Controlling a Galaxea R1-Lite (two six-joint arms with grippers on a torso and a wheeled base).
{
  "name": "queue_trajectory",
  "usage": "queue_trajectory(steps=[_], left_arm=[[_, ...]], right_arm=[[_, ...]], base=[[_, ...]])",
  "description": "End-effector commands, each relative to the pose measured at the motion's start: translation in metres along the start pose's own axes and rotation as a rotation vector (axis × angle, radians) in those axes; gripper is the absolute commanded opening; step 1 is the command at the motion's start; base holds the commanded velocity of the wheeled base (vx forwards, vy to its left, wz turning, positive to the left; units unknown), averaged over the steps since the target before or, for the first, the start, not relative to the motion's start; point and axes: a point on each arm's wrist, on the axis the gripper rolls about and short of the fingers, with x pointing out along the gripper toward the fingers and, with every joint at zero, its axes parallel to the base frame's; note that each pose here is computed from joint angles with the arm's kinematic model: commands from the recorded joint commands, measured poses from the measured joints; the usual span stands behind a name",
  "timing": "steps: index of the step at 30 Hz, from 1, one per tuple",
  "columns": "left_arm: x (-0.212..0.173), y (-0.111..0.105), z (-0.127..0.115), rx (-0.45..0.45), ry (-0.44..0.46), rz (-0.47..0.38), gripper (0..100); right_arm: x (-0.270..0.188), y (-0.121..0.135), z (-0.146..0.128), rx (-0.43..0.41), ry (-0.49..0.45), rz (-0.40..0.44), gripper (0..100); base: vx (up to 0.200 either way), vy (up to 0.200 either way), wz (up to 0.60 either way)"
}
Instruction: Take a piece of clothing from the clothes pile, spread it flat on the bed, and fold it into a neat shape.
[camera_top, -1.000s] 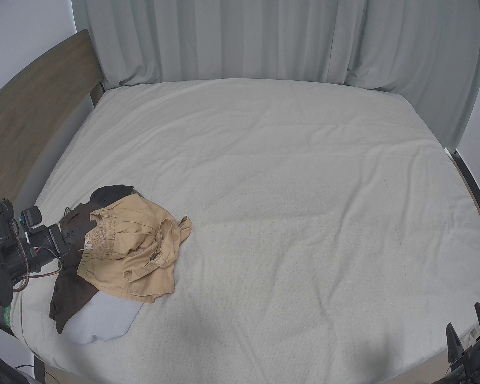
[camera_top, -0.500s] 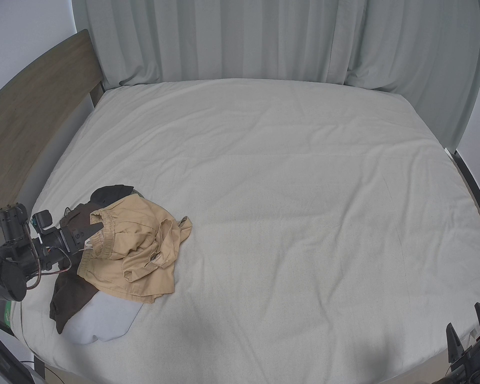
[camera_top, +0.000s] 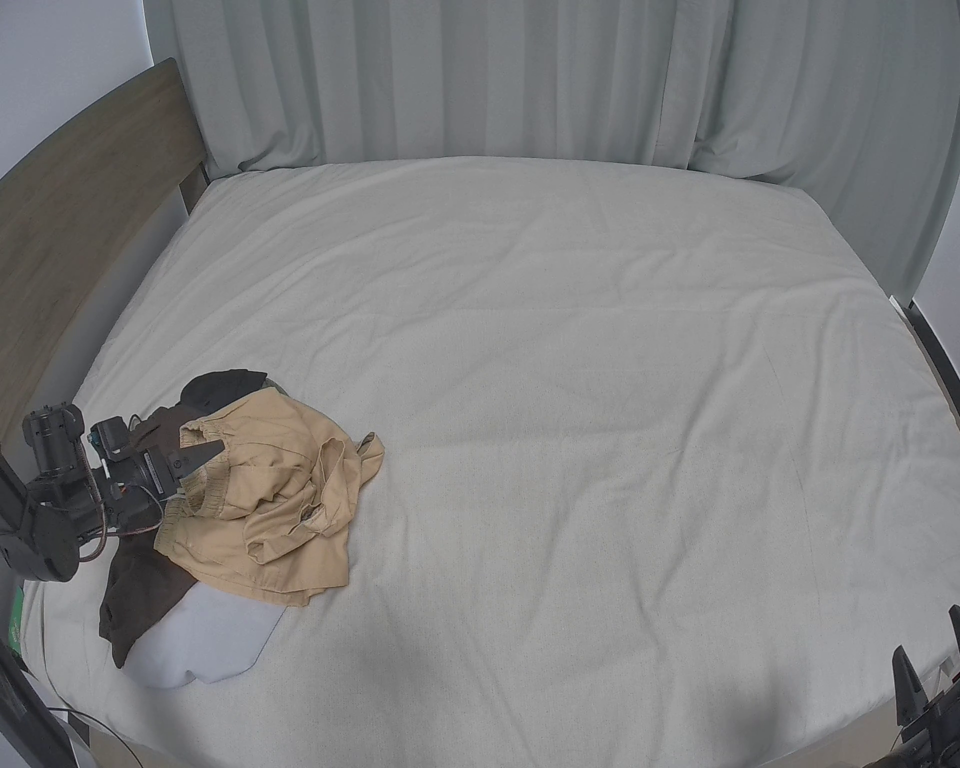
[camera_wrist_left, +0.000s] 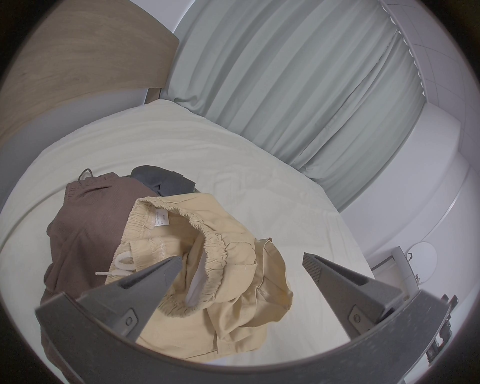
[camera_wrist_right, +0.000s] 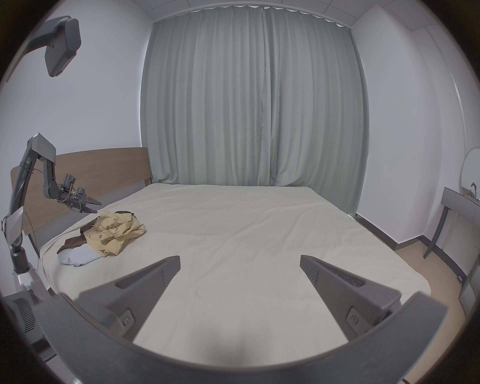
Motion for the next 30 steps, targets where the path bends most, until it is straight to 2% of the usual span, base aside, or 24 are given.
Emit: queue_trajectory(steps=[1, 7, 14, 30], left_arm=[[0.011, 0.004, -0.005, -0.01, 0.02, -0.004, 100], [0.024, 0.001, -0.007, 0.0, 0.033, -0.017, 100], [0.034, -0.012, -0.01, 0.021, 0.045, -0.054, 100], [0.05, -0.012, -0.022, 0.037, 0.045, -0.053, 100]], right_arm=[[0.001, 0.0, -0.005, 0.0, 0.014, 0.001, 100], [0.001, 0.0, -0.005, 0.0, 0.014, 0.001, 100], [0.001, 0.0, -0.005, 0.002, 0.014, 0.0, 100], [0.001, 0.0, -0.005, 0.002, 0.014, 0.0, 100]], base=[[0.0, 0.0, 0.0], [0.0, 0.0, 0.0], [0.0, 0.0, 0.0], [0.0, 0.0, 0.0]])
